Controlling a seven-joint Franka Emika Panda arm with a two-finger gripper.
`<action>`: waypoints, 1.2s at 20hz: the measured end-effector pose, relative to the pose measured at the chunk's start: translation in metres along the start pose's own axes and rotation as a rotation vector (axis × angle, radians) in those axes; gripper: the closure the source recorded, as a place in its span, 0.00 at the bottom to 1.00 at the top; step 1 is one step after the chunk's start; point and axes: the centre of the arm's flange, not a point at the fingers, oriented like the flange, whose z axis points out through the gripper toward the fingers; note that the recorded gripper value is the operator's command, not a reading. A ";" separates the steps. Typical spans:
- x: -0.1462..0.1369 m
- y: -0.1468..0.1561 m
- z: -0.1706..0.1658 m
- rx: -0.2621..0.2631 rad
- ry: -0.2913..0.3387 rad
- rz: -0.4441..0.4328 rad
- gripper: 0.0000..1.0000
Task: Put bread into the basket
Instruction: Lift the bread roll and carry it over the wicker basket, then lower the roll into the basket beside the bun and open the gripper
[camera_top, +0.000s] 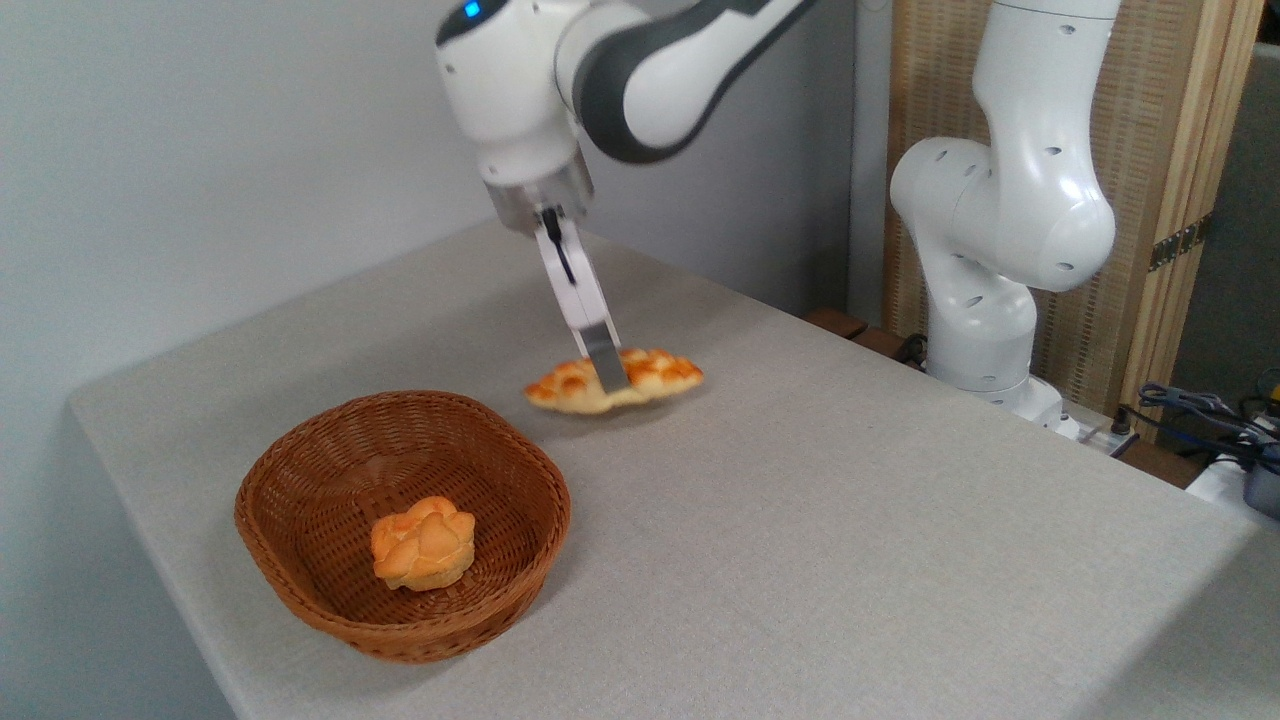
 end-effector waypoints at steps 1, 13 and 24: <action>0.000 -0.003 -0.014 0.002 0.028 -0.021 0.63; 0.004 -0.107 -0.087 0.169 0.385 -0.342 0.39; 0.018 -0.139 -0.059 0.217 0.424 -0.394 0.00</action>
